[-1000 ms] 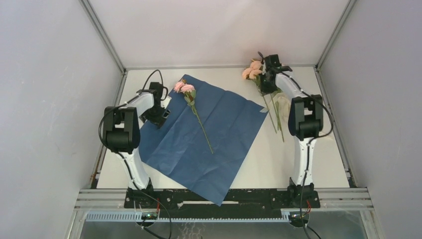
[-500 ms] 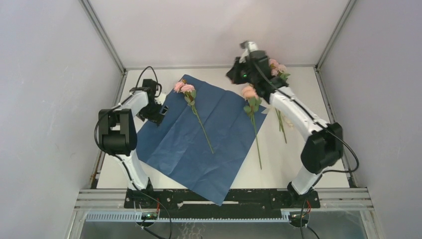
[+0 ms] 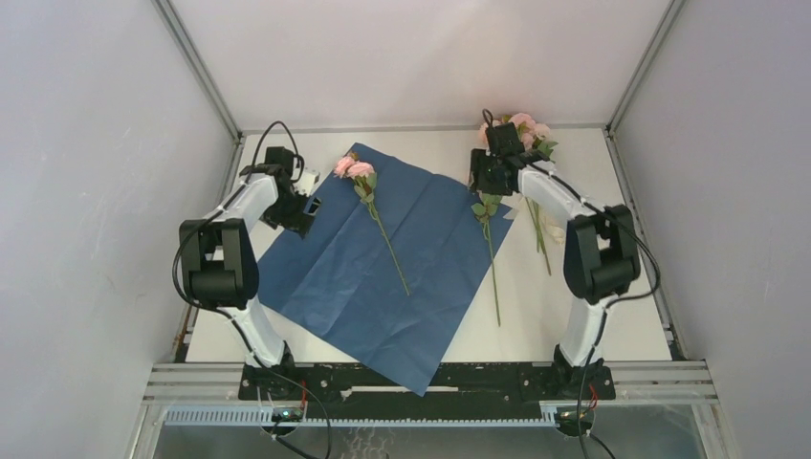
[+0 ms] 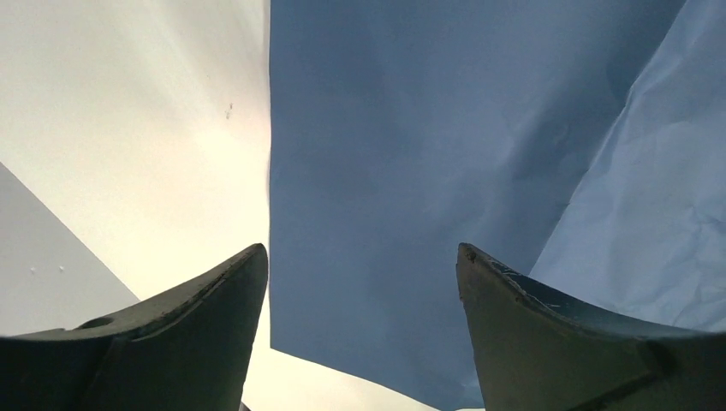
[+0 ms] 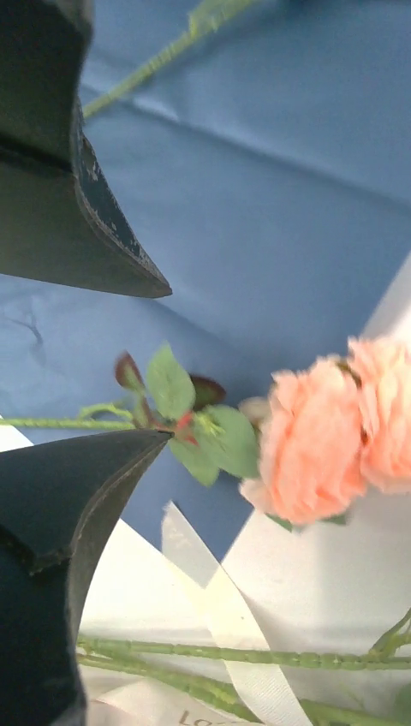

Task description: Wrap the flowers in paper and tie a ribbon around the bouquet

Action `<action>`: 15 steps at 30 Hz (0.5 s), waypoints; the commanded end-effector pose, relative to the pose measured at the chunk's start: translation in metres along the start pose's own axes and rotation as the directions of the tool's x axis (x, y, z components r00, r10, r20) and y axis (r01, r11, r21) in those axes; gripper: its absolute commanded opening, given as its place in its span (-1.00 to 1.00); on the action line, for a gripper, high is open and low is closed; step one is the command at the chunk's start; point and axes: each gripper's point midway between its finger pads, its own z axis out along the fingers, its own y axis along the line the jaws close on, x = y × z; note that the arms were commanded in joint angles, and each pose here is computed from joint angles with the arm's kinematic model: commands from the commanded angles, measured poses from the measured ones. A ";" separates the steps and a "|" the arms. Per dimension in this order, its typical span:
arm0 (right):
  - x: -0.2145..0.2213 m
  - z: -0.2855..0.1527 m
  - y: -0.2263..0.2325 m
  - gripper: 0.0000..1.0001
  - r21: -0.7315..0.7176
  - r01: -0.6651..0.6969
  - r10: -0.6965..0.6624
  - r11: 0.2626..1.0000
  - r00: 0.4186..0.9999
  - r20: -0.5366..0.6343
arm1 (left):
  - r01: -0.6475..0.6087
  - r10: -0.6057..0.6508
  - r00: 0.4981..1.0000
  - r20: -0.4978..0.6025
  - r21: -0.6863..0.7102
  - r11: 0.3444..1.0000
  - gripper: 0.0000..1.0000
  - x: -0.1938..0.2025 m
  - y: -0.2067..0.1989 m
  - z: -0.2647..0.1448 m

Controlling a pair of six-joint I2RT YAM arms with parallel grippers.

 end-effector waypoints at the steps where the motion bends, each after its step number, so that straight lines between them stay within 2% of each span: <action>1: 0.023 0.037 -0.021 0.29 0.072 0.036 -0.025 0.997 0.990 -0.142 | 0.007 -0.008 0.999 0.036 0.019 1.000 0.72 -0.004 -0.004 -0.013; 7: 0.033 0.063 -0.041 -0.07 0.126 0.031 -0.007 0.992 0.982 -0.189 | 0.003 -0.003 1.000 0.029 0.009 1.000 0.72 0.001 -0.004 -0.011; 11: 0.031 0.061 -0.046 -0.52 0.117 0.029 -0.006 0.993 0.982 -0.191 | -0.002 0.002 1.000 0.029 0.006 1.000 0.72 0.001 -0.003 -0.012; 14: 0.019 0.050 -0.050 -0.97 0.122 0.047 -0.025 0.991 0.985 -0.171 | -0.004 0.004 0.999 0.037 0.006 1.000 0.73 -0.002 -0.002 -0.013; 15: 0.011 0.042 -0.052 -1.00 0.133 0.053 -0.033 0.990 0.988 -0.151 | -0.004 0.003 0.999 0.040 0.007 1.000 0.73 -0.003 -0.002 -0.014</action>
